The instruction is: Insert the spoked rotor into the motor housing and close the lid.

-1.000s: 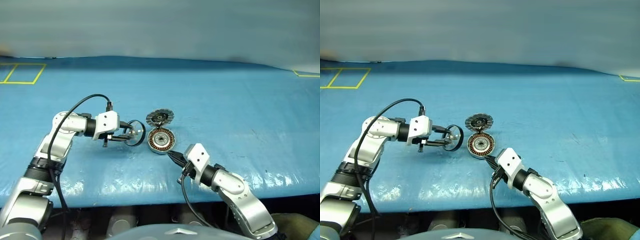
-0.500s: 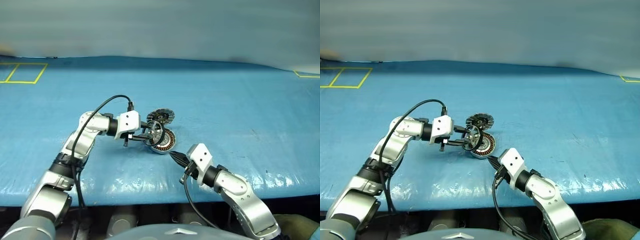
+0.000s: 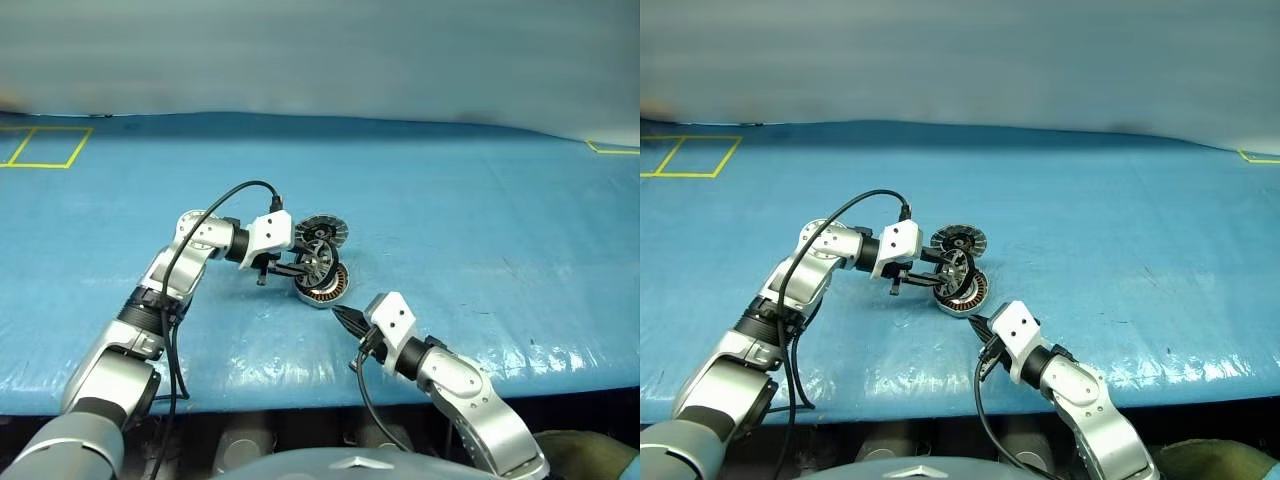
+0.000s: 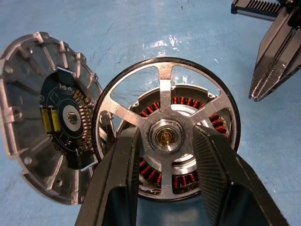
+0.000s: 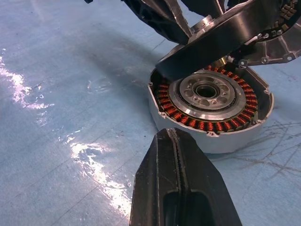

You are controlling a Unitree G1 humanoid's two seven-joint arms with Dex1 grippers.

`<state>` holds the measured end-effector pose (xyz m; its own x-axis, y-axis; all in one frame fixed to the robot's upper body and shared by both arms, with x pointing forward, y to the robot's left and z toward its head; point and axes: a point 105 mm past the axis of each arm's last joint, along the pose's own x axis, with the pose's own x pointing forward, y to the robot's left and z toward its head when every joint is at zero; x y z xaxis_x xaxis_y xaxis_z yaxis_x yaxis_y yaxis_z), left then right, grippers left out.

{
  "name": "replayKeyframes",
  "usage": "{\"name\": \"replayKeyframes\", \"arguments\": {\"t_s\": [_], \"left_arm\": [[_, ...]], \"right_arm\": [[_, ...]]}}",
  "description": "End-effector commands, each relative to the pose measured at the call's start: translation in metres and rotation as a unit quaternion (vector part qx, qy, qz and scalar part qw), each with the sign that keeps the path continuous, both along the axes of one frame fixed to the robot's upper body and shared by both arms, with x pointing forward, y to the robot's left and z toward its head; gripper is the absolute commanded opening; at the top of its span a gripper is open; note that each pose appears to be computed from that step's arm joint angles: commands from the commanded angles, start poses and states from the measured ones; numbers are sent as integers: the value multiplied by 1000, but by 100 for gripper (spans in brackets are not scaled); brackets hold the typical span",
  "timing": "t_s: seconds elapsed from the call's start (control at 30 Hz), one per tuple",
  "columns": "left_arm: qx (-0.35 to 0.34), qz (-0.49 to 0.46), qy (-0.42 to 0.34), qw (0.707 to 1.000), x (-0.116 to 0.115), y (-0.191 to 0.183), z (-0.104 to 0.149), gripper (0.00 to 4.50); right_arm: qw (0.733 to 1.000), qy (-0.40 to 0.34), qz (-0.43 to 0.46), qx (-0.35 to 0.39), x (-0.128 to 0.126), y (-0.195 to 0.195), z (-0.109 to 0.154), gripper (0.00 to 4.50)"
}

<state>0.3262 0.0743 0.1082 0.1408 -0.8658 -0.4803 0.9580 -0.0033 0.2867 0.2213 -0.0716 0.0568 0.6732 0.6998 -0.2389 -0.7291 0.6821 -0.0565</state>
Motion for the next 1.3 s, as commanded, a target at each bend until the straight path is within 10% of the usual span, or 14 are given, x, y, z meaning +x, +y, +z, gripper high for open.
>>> {"name": "replayKeyframes", "arguments": {"t_s": [0.03, 0.8, 1.3], "left_arm": [[1, -11, -13, 1000, 1, -6, 7, 172], [-14, -48, -47, 998, -18, -5, 25, 228], [-112, 99, -1, 989, -43, 40, 5, 228]], "right_arm": [[1000, -22, -1, 9, 2, 3, 8, 0], [1000, -13, 4, 1, 4, 7, -1, 0], [1000, -21, 8, 10, 6, 5, 3, 0]]}}
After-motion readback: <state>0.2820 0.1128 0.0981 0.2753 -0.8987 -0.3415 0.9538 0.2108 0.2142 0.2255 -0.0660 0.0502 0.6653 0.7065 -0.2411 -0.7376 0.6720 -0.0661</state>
